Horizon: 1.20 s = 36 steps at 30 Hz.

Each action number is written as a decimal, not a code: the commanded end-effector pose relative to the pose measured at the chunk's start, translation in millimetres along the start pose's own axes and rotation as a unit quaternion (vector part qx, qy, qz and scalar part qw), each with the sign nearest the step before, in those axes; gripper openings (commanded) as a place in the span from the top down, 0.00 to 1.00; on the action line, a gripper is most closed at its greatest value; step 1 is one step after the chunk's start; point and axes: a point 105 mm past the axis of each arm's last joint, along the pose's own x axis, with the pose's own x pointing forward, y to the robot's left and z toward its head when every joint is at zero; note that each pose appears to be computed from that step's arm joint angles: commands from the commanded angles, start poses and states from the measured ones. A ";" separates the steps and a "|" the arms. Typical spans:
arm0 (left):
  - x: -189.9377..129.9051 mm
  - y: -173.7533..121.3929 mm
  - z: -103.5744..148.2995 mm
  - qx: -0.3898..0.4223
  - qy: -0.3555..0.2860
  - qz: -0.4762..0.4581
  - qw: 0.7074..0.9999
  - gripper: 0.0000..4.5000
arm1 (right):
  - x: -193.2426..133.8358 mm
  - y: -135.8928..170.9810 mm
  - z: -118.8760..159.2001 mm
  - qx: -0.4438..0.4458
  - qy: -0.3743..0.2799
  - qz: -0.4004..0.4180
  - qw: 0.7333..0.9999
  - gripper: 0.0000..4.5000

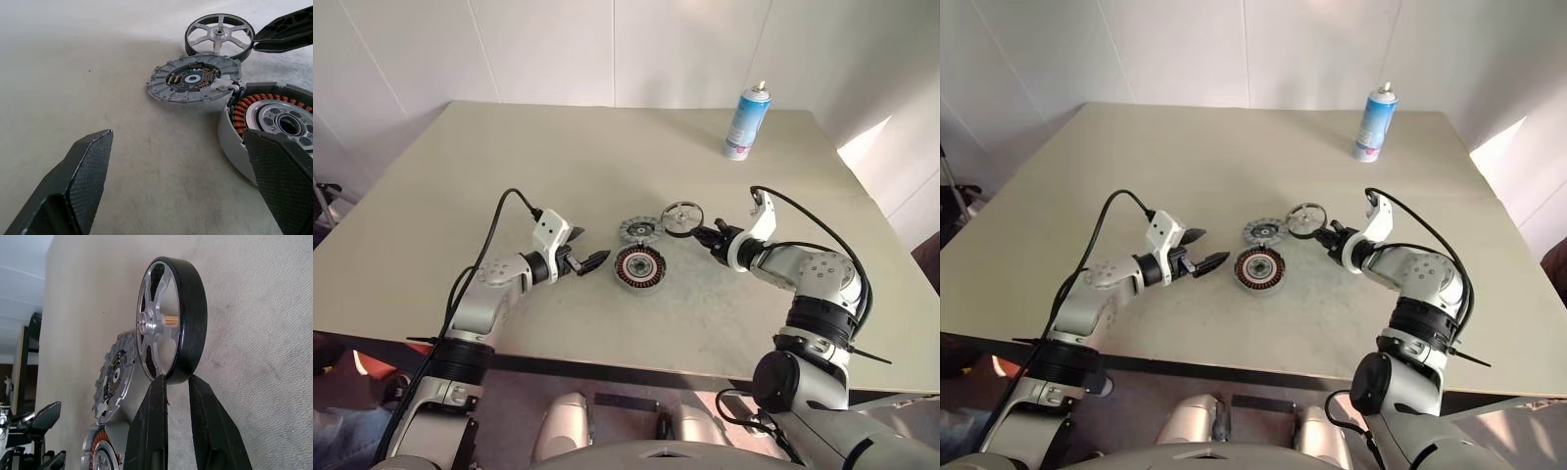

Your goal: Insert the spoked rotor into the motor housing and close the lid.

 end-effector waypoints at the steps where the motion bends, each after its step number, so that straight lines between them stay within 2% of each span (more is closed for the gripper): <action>1: 0.2 -2.1 8.7 0.015 -0.016 -0.004 1.000 0.00 | 2.6 15.5 9.8 -0.010 -0.018 0.019 1.000 0.82; 4: 0.2 -2.2 8.6 0.015 -0.016 -0.004 1.000 0.00 | 3.0 18.8 10.9 -0.014 -0.022 0.029 0.999 0.82; 6: 0.2 -2.2 8.6 0.015 -0.015 -0.004 1.000 0.00 | 3.5 19.3 12.6 -0.016 -0.028 0.029 0.999 0.75; 8: 0.3 -2.2 8.4 0.015 -0.015 -0.003 1.000 0.00 | 2.9 25.2 15.9 -0.024 -0.037 0.039 0.998 0.64; 10: 0.4 -2.2 8.5 0.015 -0.015 -0.003 1.000 0.00 | 2.7 29.7 18.3 -0.029 -0.044 0.045 0.998 0.48; 24: 0.6 -1.2 8.9 0.018 -0.014 -0.004 1.000 0.00 | 22.5 16.9 19.9 0.020 -0.063 0.023 0.998 0.48; 27: 0.0 -0.6 9.1 0.019 -0.014 -0.003 1.000 0.00 | 23.9 17.1 20.4 0.027 -0.066 0.023 0.997 0.62; 29: -0.2 -0.4 8.9 0.019 -0.014 -0.002 1.000 0.00 | 22.4 19.0 23.8 0.027 -0.074 0.029 0.996 0.76; 32: -0.2 -0.8 8.4 0.019 -0.013 -0.003 1.000 0.00 | 15.4 30.0 33.5 0.040 -0.090 0.066 0.993 0.88; 36: 1.0 -2.5 7.2 0.018 -0.012 -0.006 1.000 0.00 | 0.1 54.8 42.4 0.063 -0.092 0.149 0.983 0.88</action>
